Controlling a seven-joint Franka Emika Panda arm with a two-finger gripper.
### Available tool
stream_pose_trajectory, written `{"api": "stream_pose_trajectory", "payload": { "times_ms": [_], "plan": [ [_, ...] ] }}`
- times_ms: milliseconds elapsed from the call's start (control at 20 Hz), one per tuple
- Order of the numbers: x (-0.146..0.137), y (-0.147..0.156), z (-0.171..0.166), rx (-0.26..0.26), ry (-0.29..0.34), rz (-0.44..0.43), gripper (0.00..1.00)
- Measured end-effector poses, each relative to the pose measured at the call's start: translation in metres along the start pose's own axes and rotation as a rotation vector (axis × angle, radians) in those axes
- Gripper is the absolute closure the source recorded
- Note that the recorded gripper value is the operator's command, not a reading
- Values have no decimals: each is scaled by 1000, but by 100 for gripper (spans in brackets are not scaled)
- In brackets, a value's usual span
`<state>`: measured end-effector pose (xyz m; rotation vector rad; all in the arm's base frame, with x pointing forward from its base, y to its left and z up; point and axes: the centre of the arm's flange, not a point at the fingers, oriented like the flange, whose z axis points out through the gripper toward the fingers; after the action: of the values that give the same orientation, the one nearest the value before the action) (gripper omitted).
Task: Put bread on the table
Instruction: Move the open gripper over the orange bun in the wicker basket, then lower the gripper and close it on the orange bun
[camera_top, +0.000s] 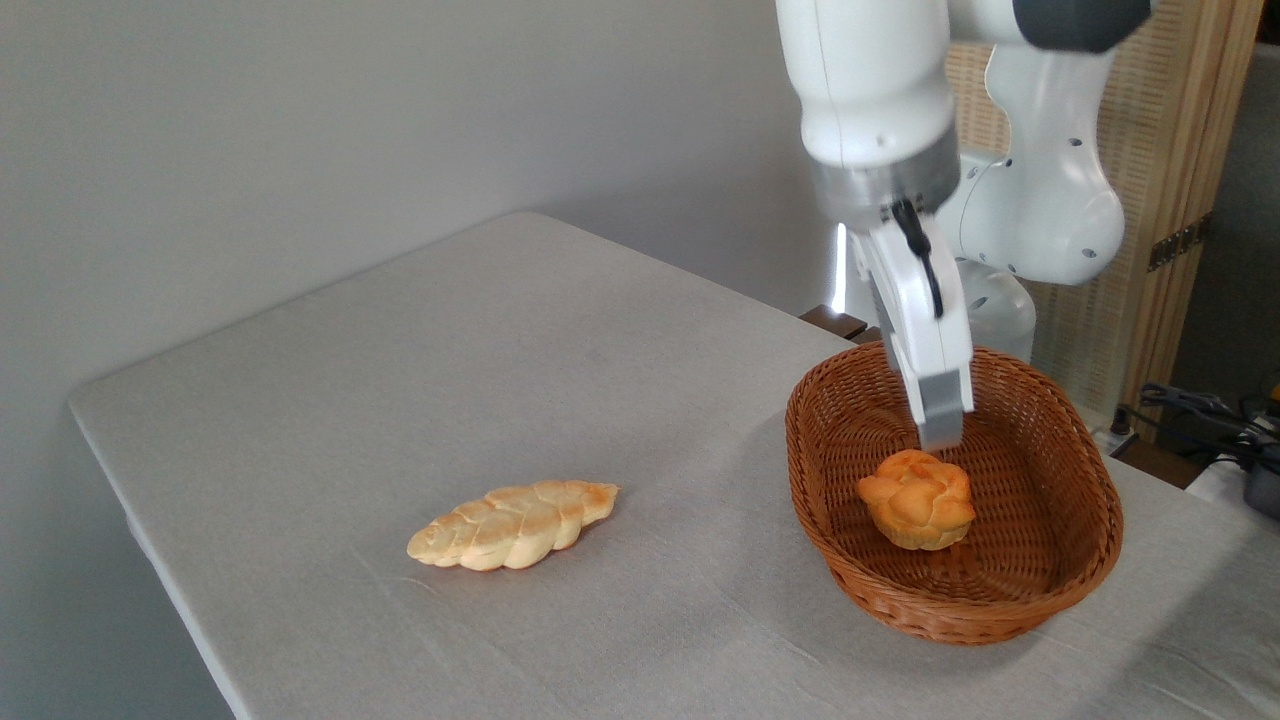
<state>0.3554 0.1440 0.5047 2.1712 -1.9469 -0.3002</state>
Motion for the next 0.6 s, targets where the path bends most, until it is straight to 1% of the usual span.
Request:
{"api": "stream_pose_trajectory", "payload": {
  "times_ms": [50, 100, 250, 300, 400, 450, 500, 550, 600],
  "plan": [
    [2, -2, 10, -10, -13, 10, 1],
    [6, -5, 21, -8, -24, 22, 2],
    [15, -15, 48, 18, -41, 49, 3],
    [16, -16, 55, 24, -58, 57, 3],
    [16, -19, 67, 30, -87, 70, 5],
    [17, -19, 72, 31, -92, 74, 8],
    [17, -19, 75, 31, -94, 77, 14],
    [18, -19, 77, 31, -94, 79, 24],
    [18, -19, 79, 30, -95, 81, 44]
  ]
}}
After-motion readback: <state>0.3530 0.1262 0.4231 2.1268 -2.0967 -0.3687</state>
